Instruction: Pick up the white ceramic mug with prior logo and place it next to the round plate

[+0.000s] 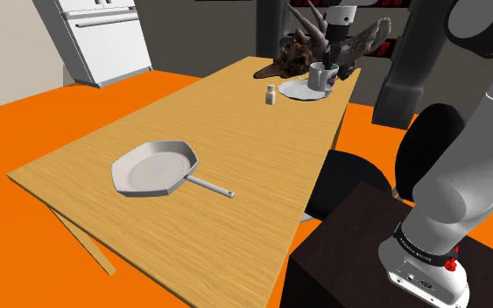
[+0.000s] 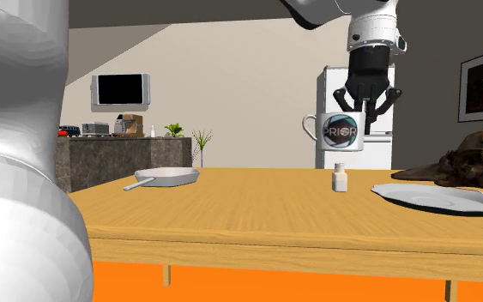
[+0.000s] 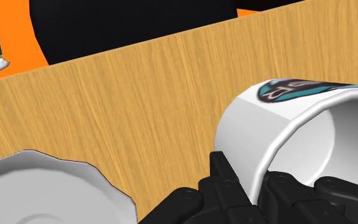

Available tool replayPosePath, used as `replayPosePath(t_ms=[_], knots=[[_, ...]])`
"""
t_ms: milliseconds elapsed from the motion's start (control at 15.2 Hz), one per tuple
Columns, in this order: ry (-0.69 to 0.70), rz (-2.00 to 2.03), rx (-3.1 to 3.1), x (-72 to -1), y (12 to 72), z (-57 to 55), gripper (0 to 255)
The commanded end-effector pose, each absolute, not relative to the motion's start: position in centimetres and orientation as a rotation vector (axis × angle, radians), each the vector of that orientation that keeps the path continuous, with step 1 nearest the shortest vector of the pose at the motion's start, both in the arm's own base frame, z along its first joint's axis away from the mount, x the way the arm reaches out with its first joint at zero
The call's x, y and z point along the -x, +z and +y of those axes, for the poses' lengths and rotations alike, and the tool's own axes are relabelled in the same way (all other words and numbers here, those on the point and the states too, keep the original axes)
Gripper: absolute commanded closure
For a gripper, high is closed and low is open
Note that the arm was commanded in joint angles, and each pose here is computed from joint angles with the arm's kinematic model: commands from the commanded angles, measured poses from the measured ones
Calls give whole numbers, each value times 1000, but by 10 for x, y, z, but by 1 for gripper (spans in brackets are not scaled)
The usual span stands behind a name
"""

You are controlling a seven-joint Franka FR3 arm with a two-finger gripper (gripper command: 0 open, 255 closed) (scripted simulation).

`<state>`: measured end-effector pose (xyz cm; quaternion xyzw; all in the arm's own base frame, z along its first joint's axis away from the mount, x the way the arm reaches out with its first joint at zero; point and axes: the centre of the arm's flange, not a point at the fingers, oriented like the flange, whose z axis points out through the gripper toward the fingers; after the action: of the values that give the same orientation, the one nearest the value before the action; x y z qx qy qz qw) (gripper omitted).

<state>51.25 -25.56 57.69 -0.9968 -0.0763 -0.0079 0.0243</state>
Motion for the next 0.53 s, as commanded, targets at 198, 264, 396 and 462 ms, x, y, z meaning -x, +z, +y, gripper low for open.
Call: replayPosePath(t_ms=[198,264,396,462], knots=[[-26,-239,3084,-503,566,-293,255],[-26,-239,3084,-503,561,-293,255],[-26,-239,3084,-503,550,-293,255],[-26,-239,3084,-503,545,-293,255]])
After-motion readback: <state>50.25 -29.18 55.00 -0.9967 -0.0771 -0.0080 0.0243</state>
